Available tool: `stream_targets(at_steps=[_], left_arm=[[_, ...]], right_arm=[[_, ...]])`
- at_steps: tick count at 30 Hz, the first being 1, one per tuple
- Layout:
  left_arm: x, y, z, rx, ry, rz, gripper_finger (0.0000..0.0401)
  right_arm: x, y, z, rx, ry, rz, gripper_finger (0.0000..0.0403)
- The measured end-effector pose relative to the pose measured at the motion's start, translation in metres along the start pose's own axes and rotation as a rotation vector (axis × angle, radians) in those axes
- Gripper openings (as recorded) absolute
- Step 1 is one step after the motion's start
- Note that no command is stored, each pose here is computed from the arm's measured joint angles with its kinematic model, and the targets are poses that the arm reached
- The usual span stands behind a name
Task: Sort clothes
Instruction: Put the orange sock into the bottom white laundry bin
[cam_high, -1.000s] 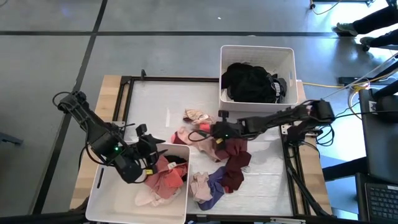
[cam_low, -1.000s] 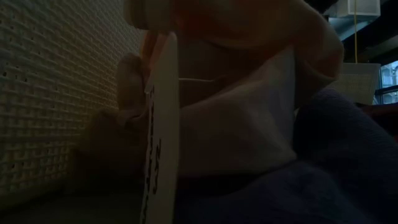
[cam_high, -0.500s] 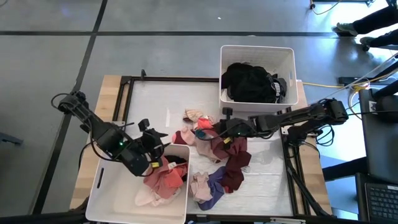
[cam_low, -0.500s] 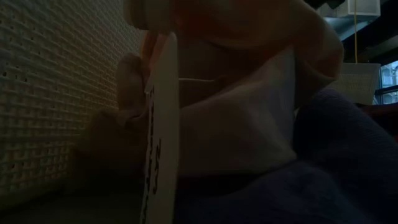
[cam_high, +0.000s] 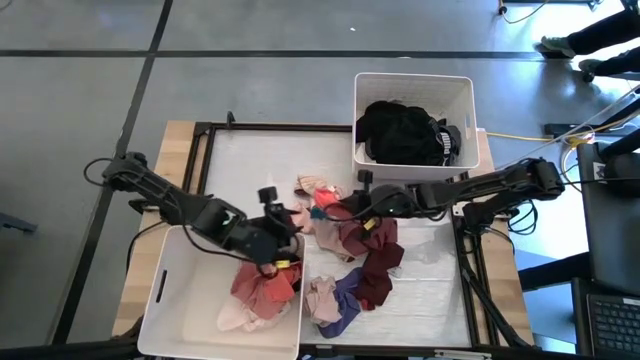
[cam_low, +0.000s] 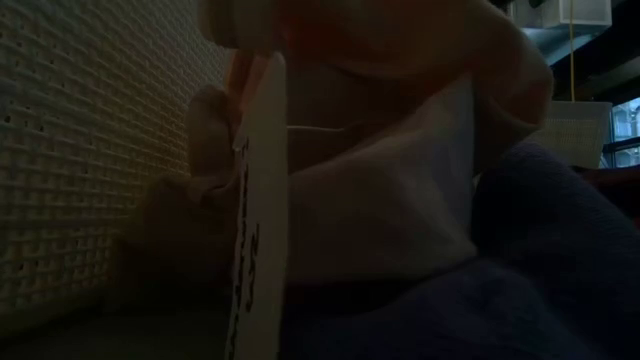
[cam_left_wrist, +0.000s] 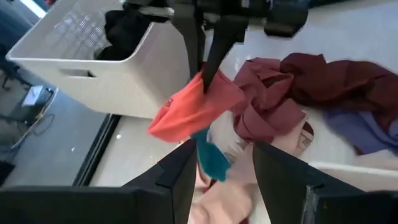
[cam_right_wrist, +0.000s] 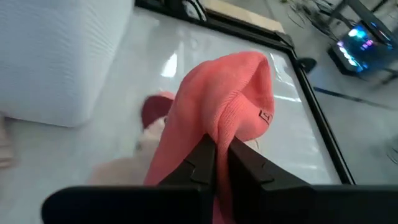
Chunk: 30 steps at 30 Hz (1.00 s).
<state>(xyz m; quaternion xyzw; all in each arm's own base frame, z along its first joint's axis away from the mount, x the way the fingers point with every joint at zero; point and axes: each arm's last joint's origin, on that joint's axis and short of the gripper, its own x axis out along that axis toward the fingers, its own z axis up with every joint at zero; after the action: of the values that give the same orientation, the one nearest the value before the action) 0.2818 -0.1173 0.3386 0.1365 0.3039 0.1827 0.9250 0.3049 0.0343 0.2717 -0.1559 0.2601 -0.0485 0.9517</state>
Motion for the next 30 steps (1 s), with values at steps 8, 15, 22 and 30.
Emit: stream_targets(at_steps=[8,15,22,30], left_arm=[[0.039,-0.003,0.004,0.130,0.024,-0.015,0.0147],[0.059,-0.011,0.003,0.213,0.028,-0.006,0.0147],[0.066,-0.006,0.003,0.205,0.038,0.021,0.0147],[0.067,-0.004,0.005,0.167,0.025,0.030,0.0147]], right_arm=[[-0.016,-0.002,0.009,0.014,-0.099,0.160,0.0033],[-0.016,-0.001,0.012,0.021,-0.127,0.196,0.0033],[-0.017,0.000,0.013,0.021,-0.147,0.238,0.0033],[-0.017,0.000,0.013,0.021,-0.147,0.242,0.0033]])
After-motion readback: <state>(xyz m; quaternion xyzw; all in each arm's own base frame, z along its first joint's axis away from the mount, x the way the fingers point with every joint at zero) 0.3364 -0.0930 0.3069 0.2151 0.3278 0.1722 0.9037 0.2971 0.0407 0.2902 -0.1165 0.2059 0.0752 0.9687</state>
